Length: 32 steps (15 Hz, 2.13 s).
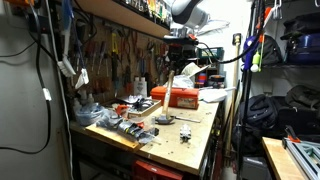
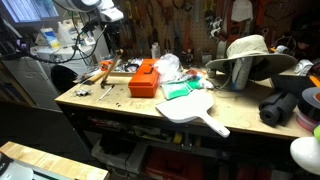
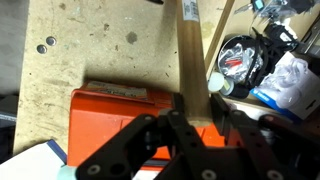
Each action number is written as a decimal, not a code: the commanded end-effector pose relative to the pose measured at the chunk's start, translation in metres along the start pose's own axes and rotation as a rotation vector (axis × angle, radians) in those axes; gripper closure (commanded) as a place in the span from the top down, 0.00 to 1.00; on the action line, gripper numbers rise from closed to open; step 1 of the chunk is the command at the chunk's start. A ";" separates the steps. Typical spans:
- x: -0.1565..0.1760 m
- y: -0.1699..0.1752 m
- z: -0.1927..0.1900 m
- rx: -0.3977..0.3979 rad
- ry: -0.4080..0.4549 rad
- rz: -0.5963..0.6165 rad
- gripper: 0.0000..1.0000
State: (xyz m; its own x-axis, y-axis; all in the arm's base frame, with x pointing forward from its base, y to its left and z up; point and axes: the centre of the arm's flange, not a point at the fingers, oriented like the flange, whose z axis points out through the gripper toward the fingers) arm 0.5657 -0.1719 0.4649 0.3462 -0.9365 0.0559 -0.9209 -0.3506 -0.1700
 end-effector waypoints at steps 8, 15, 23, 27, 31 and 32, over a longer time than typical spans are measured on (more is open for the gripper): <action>-0.081 0.008 -0.031 -0.015 -0.035 -0.104 0.08; -0.136 0.003 -0.041 -0.039 -0.067 -0.201 0.08; -0.181 -0.007 -0.039 -0.097 -0.106 -0.284 0.08; -0.195 -0.008 -0.036 -0.121 -0.110 -0.302 0.08; -0.197 -0.010 -0.035 -0.120 -0.103 -0.303 0.16; -0.197 -0.009 -0.035 -0.121 -0.104 -0.302 0.58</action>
State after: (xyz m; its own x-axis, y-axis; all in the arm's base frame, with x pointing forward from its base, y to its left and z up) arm 0.5082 0.0117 0.5250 0.6267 -0.7789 0.0249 -0.7736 -0.6257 -0.1000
